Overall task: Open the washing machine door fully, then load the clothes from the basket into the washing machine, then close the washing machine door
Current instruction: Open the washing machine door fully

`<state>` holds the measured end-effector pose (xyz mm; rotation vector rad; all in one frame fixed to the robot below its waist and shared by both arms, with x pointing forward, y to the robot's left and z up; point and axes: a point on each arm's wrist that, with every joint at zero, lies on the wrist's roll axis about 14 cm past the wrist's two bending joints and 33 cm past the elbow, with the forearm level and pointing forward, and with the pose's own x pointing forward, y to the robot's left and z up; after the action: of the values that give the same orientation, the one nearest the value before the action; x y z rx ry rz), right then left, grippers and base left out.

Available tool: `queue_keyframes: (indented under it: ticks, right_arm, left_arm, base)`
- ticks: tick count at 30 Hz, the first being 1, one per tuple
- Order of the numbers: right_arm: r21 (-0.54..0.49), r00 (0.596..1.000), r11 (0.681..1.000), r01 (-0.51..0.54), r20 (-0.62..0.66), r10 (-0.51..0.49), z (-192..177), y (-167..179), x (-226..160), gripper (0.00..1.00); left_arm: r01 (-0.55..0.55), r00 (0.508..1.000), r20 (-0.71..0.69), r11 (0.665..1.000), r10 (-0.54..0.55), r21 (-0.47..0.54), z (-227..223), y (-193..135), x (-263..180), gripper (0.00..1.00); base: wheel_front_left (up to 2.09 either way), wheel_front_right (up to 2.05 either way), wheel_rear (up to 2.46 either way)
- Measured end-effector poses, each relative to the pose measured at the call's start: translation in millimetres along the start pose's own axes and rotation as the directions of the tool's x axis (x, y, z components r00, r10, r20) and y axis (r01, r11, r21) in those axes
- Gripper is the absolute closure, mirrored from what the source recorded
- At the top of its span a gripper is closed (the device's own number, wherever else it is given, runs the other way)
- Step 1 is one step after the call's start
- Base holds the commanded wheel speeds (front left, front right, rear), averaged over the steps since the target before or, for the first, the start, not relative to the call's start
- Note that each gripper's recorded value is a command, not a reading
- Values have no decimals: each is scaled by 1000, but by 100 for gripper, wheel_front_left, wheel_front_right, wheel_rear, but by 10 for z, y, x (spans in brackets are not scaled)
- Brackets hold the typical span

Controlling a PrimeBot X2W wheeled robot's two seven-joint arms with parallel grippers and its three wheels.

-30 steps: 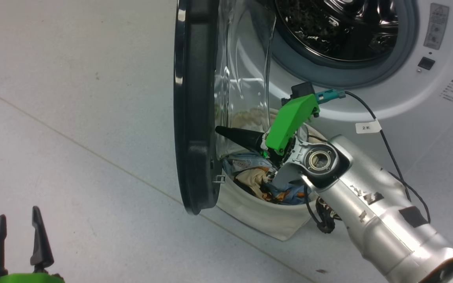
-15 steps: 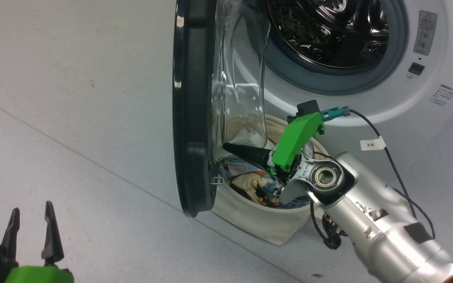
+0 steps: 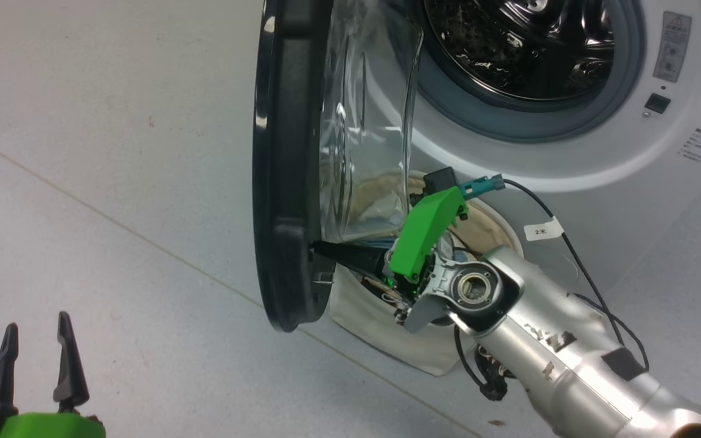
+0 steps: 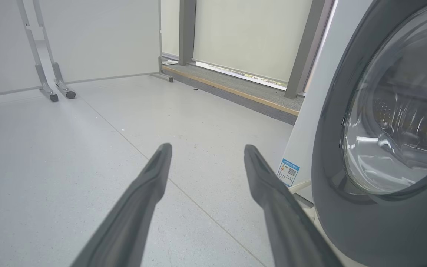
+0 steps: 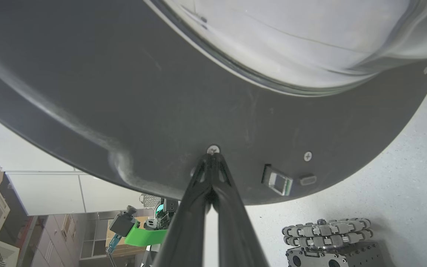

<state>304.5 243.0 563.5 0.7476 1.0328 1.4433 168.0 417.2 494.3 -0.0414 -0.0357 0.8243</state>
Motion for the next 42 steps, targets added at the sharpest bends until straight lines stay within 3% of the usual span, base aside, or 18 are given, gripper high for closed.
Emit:
queue_keyframes:
  ticks: [9, 19, 20, 21, 23, 28, 31, 35, 40, 42]
  right_arm:
    - [-28, 999, 999, -42, 0, 43, -25, 199, 106, 100]
    - [-64, 996, 998, -3, 87, 9, 136, 125, 38, 100]
    - [-74, 994, 997, 0, 109, 8, 181, 125, 12, 95]
    - [-85, 991, 996, 5, 131, 7, 222, 124, -22, 76]
    - [-103, 984, 994, 23, 178, -5, 284, 83, -111, 0]
    - [-163, 943, 980, 115, 328, -56, 393, -96, -416, 0]
    - [-277, 887, 933, 230, 453, -84, 552, -194, -681, 0]
    - [-415, 800, 819, 395, 594, -85, 702, -312, -1053, 0]
    - [-458, 745, 714, 530, 653, -135, 608, -572, -1396, 0]
    - [-450, 700, 673, 588, 700, -144, 651, -621, -1610, 0]
  left_arm:
    - [2, 1000, -1, 1000, -2, -2, -3, -13, 3, 0]
    - [17, 1000, 1, 1000, -17, -6, -2, -62, 20, 0]
    - [20, 1000, 0, 1000, -20, -7, -6, -73, 23, 0]
    - [24, 1000, 0, 1000, -24, -10, -9, -88, 26, 0]
    - [36, 999, 3, 999, -36, -15, -4, -126, 34, 0]
    - [77, 997, 3, 997, -77, -25, -22, -234, 35, 0]
    - [101, 995, 7, 994, -101, -27, -21, -279, 36, 0]
    - [125, 992, 17, 992, -124, -32, -5, -316, 39, 0]
    - [156, 988, 23, 987, -156, -30, 13, -418, 89, 0]
    - [169, 985, 26, 985, -168, -31, 19, -472, 111, 0]
  base:
    - [0, 0, 0]
    - [0, 0, 0]
    - [0, 0, 0]
    - [0, 0, 0]
    - [0, 0, 0]
    - [0, 0, 0]
    - [0, 0, 0]
    - [0, 0, 0]
    - [0, 0, 0]
    - [0, 0, 0]
